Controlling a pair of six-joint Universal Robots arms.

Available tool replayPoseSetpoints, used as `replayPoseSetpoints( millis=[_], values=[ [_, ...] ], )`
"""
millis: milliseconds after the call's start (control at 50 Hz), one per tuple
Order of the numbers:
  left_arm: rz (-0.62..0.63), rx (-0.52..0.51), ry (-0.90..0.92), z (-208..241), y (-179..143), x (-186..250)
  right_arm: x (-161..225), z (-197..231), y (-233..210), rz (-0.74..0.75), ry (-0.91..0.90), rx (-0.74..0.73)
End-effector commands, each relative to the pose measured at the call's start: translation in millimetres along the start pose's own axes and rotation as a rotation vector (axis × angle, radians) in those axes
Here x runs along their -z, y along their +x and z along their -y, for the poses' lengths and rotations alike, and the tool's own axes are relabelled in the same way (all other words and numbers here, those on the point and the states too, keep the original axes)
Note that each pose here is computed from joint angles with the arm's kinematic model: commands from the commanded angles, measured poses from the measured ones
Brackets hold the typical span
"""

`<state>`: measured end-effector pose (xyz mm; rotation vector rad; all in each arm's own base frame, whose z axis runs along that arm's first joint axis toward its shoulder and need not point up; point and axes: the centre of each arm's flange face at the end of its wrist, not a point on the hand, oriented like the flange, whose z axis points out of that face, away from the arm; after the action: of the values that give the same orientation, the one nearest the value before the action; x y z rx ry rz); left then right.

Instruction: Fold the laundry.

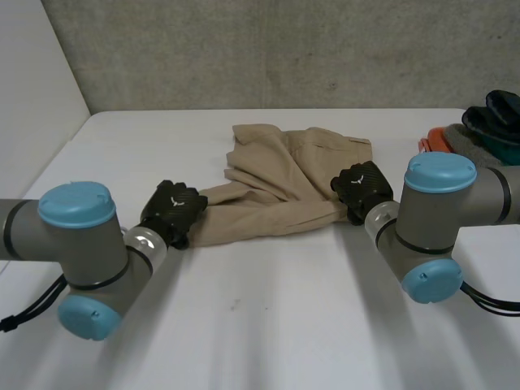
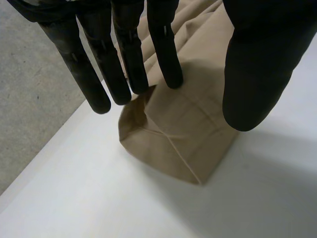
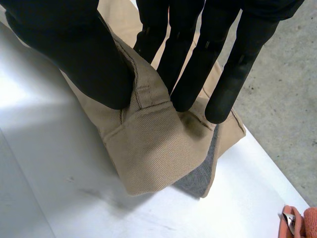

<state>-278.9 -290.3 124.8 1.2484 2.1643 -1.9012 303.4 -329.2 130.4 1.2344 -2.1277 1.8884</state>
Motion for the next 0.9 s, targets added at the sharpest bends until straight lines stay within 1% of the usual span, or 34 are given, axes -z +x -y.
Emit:
replayPoseSetpoints(
  millis=[20,180,260,280,300,360,380,440,460,520,600,680,760,840,860,900],
  values=[
    [-0.007,-0.002,-0.004,-6.5,4.3,-16.6,0.2,0.2,-0.6,0.001,0.001,0.002],
    [0.0,-0.006,0.005,-7.2,2.6,-28.1,-1.3,4.3,3.1,-0.01,0.014,0.007],
    [0.034,-0.003,0.05,12.4,-7.0,-26.6,3.7,21.5,14.2,-0.037,0.049,0.013],
    [0.05,-0.005,0.078,24.7,-13.7,-23.7,6.1,26.2,17.2,-0.043,0.055,0.013],
    [0.074,-0.006,0.125,48.3,-24.4,-14.2,14.6,41.9,27.0,-0.058,0.074,0.019],
    [0.105,0.011,0.208,89.5,-41.4,7.1,32.5,71.5,45.7,-0.079,0.102,0.039],
    [0.129,0.033,0.27,115.7,-53.7,21.5,46.3,94.5,60.2,-0.098,0.128,0.055],
    [0.178,0.07,0.377,158.7,-77.1,45.8,66.5,129.5,83.3,-0.137,0.181,0.071],
    [0.199,0.087,0.429,181.5,-89.4,62.2,81.1,152.9,97.2,-0.162,0.221,0.077],
    [0.237,0.106,0.502,218.9,-113.8,95.3,100.4,184.7,117.6,-0.205,0.279,0.085],
    [0.253,0.125,0.544,245.9,-128.4,120.9,112.5,204.4,131.3,-0.23,0.307,0.095],
    [0.269,0.13,0.547,252.1,-134.1,125.7,117.4,208.2,133.4,-0.229,0.303,0.102],
    [0.251,0.134,0.515,243.7,-129.5,114.7,112.2,198.7,127.3,-0.2,0.267,0.102],
    [0.201,0.145,0.411,214.4,-115.4,78.4,88.6,173.7,113.5,-0.15,0.189,0.095],
    [0.175,0.151,0.359,198.6,-107.5,61.2,77.5,163.6,108.2,-0.136,0.164,0.093],
    [0.151,0.153,0.309,182.3,-99.4,43.5,67.5,154.7,102.3,-0.119,0.146,0.089]
  ],
)
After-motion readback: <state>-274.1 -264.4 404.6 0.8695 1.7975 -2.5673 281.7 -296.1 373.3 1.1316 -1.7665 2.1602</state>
